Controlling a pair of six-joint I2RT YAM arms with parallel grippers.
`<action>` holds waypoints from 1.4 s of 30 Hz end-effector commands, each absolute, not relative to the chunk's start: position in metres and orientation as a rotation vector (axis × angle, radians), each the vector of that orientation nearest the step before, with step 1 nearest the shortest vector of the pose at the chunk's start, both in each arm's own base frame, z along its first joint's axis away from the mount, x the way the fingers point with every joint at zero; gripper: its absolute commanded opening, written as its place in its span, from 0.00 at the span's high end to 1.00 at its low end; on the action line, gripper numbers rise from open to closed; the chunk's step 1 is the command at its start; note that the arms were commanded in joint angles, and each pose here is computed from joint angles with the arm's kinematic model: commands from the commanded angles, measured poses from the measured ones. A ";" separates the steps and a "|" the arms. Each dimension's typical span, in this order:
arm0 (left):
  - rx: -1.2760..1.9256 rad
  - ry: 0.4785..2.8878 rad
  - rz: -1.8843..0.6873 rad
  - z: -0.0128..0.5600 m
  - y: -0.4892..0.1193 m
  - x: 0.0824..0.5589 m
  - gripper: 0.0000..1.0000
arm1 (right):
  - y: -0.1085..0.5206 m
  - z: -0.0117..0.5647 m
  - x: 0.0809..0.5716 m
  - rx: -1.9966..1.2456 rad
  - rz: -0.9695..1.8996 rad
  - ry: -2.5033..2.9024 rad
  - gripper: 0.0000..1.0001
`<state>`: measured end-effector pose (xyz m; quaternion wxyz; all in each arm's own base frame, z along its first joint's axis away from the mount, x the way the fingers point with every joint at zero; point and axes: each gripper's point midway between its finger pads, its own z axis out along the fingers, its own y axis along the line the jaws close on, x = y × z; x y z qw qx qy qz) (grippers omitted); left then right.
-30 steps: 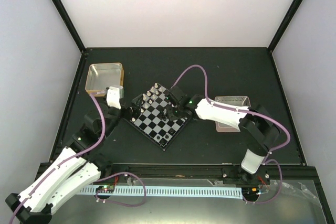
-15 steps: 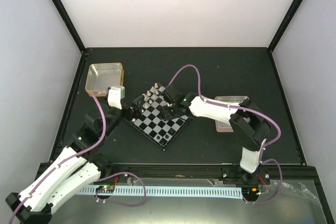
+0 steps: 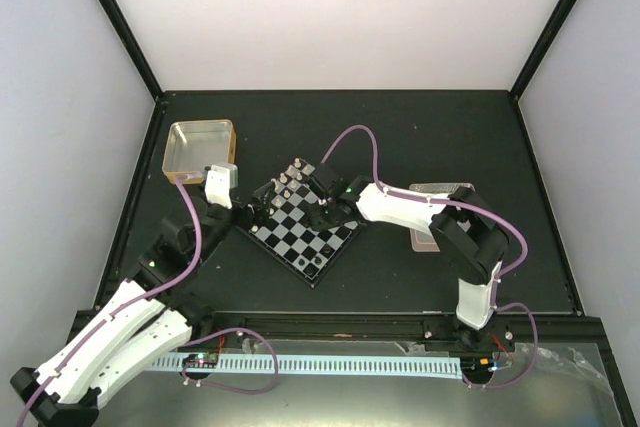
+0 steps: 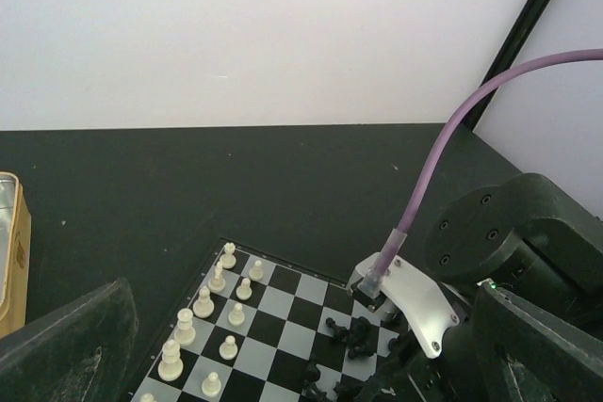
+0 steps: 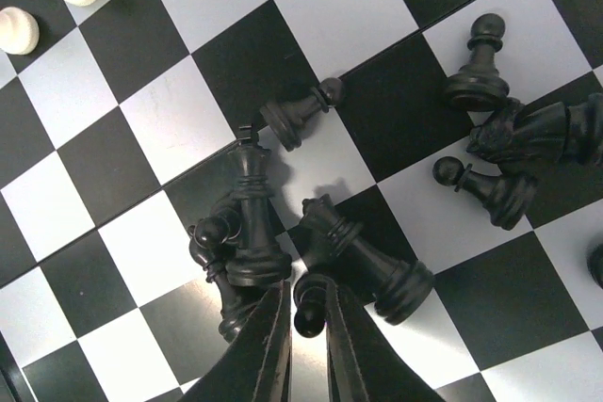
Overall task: Set up the chess pieces on the board
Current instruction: Pick up the chess piece from the chessboard.
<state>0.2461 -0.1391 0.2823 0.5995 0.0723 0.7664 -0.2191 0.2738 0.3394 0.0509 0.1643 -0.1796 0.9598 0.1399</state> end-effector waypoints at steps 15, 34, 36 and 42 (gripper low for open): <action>0.180 1.741 -0.528 0.300 -0.141 0.244 0.01 | 0.342 0.047 0.274 -0.528 0.366 2.745 0.82; 0.176 1.741 -0.528 0.300 -0.139 0.243 0.01 | 0.342 0.090 0.263 -0.554 0.320 2.652 0.95; 0.174 1.738 -0.528 0.301 -0.139 0.243 0.01 | 0.345 0.091 0.254 -0.587 0.337 2.660 0.95; 0.159 1.728 -0.524 0.304 -0.136 0.241 0.01 | 0.358 0.084 0.222 -0.723 0.378 2.697 0.95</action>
